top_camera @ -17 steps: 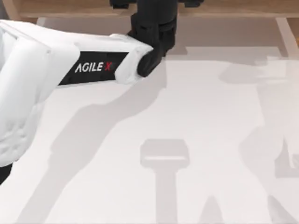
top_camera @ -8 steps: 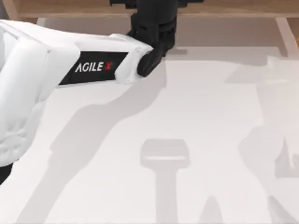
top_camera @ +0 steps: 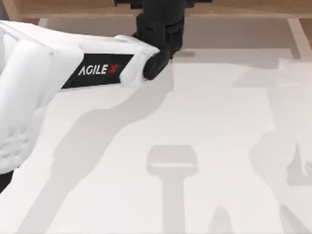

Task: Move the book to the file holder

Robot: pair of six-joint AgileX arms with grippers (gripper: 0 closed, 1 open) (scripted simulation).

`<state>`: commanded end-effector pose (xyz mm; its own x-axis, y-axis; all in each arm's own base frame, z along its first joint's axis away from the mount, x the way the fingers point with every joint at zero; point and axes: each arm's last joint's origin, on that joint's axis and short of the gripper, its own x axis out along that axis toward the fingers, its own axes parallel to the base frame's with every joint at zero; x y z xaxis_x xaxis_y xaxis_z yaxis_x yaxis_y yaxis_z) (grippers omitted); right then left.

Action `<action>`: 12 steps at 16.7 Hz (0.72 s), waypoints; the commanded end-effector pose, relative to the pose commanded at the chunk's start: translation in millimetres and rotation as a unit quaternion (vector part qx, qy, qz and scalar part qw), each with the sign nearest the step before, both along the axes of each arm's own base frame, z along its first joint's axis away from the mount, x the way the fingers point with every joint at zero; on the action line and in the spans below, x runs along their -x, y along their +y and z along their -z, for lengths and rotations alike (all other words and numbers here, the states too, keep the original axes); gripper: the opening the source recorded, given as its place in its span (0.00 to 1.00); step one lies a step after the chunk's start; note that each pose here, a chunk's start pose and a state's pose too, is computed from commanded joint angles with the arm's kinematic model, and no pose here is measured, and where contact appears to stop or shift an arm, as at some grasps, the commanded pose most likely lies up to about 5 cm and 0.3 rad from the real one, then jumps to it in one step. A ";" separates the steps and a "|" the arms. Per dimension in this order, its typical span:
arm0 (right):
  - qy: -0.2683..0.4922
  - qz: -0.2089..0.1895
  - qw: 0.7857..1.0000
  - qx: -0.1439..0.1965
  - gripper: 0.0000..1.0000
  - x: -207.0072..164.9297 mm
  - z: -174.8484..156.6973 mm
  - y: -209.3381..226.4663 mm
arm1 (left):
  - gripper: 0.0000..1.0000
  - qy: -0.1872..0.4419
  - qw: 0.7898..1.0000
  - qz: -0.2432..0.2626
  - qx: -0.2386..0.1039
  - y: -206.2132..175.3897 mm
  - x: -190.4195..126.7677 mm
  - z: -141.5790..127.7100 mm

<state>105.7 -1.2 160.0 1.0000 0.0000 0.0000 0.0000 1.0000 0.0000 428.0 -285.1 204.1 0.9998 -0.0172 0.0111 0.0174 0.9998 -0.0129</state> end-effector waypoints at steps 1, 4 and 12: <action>0.000 0.000 1.000 0.000 1.00 0.0 0.0 0.0 | 0.00 0.000 1.000 0.000 0.000 0.0 0.0 0.0; 0.000 0.000 1.000 0.000 1.00 0.0 0.0 0.0 | 0.00 0.000 1.000 0.000 0.000 0.0 0.0 0.0; 0.000 0.000 1.000 0.000 1.00 0.0 0.0 0.0 | 0.00 -0.001 1.000 0.002 0.000 -1.4 1.1 -15.8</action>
